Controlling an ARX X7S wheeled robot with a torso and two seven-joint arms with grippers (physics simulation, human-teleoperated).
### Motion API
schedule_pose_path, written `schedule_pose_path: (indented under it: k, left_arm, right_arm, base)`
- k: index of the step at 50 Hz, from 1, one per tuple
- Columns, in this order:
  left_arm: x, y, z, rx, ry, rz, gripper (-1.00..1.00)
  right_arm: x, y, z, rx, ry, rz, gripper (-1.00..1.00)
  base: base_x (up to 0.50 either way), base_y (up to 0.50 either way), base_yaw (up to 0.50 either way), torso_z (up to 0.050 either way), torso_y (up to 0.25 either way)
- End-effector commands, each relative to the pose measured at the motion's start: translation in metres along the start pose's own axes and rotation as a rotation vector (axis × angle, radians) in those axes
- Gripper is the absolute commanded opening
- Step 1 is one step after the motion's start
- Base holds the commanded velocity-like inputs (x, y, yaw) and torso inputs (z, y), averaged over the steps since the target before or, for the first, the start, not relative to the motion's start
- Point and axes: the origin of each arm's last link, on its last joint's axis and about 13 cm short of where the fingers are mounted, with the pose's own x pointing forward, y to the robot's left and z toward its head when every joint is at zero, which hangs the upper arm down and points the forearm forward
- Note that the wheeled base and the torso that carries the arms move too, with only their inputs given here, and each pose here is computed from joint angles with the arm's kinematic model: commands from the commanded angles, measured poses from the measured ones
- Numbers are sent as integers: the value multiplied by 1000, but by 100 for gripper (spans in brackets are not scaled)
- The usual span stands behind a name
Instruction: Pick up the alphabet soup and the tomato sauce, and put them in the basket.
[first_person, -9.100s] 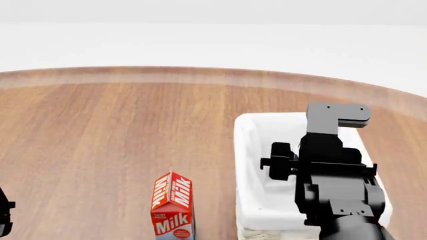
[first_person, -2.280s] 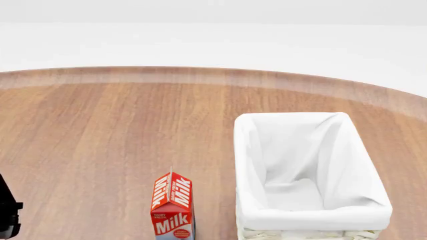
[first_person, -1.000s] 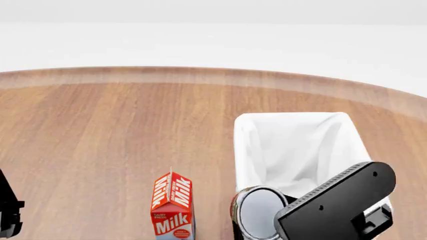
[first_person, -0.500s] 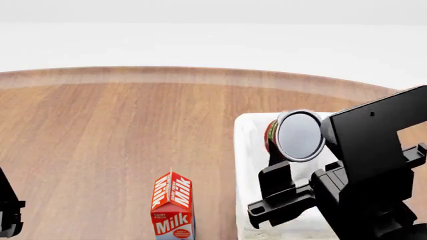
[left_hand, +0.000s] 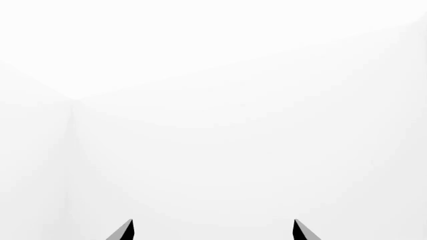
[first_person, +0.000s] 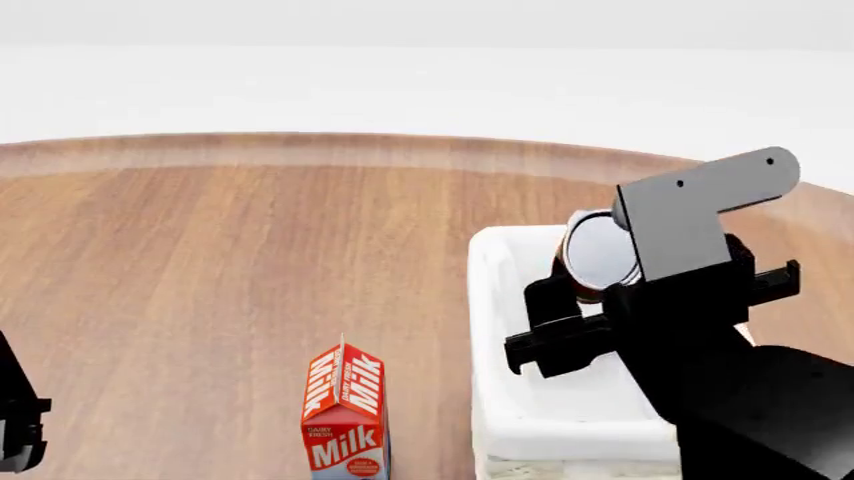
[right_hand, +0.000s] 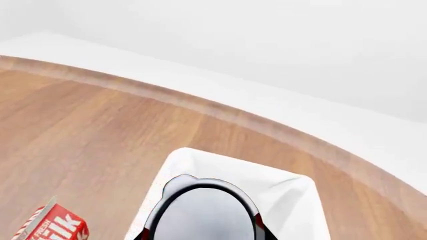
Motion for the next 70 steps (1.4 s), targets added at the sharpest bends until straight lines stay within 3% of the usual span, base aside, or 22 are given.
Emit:
schedule_pose_path:
  k: [1,27,51,70]
  left_arm:
    - [0,0,-1,0,1,0,100]
    - [-1,1,-2,-4,4,5,100]
    - [-1,1,-4,-3,2,4,100]
    - [-1,2,-4,-4,3,5,100]
  right_arm:
    - [37,-1,-6,-27,59,-50,-100]
    - [90,-16,-47,44,223,-137,-100]
    - [98,-17,-70,71,280,-135,-100]
    - [97,-17,-68,74,277,-135,-100]
  base:
    - [0,0,0,0,0]
    - [0,0,0,0,0]
    - [0,0,0,0,0]
    - [0,0,0,0,0]
